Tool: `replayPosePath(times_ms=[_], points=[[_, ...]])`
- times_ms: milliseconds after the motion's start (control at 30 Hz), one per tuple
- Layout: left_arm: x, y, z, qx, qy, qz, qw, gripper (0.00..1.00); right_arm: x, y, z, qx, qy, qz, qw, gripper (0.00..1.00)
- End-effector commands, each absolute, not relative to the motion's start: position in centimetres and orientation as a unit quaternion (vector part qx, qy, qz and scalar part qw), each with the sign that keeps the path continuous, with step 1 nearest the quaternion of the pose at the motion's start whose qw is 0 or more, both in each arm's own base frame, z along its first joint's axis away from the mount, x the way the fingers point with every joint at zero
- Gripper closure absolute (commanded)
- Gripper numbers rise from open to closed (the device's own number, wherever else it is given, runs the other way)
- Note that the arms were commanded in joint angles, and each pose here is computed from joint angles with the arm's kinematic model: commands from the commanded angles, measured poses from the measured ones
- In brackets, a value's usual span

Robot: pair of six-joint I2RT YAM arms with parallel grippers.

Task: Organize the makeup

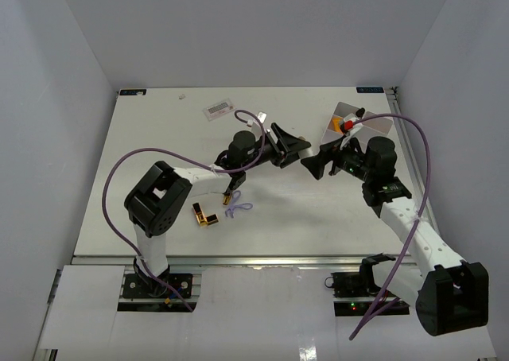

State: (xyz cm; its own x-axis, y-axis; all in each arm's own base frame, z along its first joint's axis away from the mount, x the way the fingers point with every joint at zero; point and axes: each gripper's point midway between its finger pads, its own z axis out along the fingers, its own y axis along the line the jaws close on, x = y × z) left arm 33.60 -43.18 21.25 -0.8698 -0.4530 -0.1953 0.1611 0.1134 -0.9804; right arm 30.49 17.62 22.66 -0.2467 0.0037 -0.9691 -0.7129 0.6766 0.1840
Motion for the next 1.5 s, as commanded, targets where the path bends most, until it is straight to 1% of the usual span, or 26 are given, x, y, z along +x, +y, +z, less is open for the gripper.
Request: replayPosePath(times_ms=[0,100,400,467,633,733,867,900,933,1000,1033,1067,1367,1467], points=[[33.6,-44.0,25.6,-0.090,0.671,-0.691,0.253,0.89,31.5,17.6,23.4,-0.240,0.711,0.301,0.588,0.09],[33.4,-44.2,25.7,-0.091,0.671,-0.692,0.250,0.88,31.8,17.4,23.2,-0.237,0.714,0.294,0.590,0.15],[33.1,-44.7,25.4,-0.096,0.672,-0.692,0.247,0.86,32.9,18.1,22.8,-0.239,0.723,0.296,0.576,0.48],[33.3,-44.7,25.4,-0.098,0.673,-0.690,0.249,0.85,33.1,18.2,22.6,-0.237,0.728,0.297,0.571,0.53],[33.7,-44.8,25.1,-0.103,0.675,-0.686,0.251,0.83,33.4,18.3,22.2,-0.229,0.736,0.296,0.564,0.62],[33.8,-44.9,25.0,-0.104,0.675,-0.686,0.252,0.79,33.4,18.3,22.4,-0.231,0.735,0.297,0.564,0.70],[33.8,-45.1,25.0,-0.102,0.671,-0.690,0.252,0.69,32.9,18.5,22.1,-0.241,0.734,0.305,0.557,0.81],[33.8,-45.1,25.1,-0.100,0.669,-0.692,0.252,0.65,32.9,18.6,22.2,-0.244,0.731,0.308,0.557,0.83],[33.7,-45.1,25.2,-0.098,0.668,-0.693,0.253,0.58,32.8,18.6,22.4,-0.246,0.729,0.310,0.558,0.85],[33.7,-45.1,25.3,-0.090,0.669,-0.691,0.258,0.22,32.7,18.6,22.7,-0.251,0.725,0.314,0.559,0.86],[33.7,-45.0,25.2,-0.090,0.671,-0.688,0.261,0.07,32.7,18.5,22.8,-0.253,0.724,0.315,0.559,0.86],[33.8,-45.0,25.2,-0.089,0.673,-0.685,0.264,0.02,32.6,18.4,22.8,-0.255,0.723,0.314,0.560,0.87],[35.1,-42.0,26.2,-0.071,0.691,-0.642,0.325,0.02,32.0,16.8,22.3,-0.281,0.723,0.285,0.563,0.89],[36.0,-40.0,25.3,-0.046,0.719,-0.591,0.362,0.02,32.4,15.2,22.7,-0.294,0.720,0.253,0.575,0.89]])
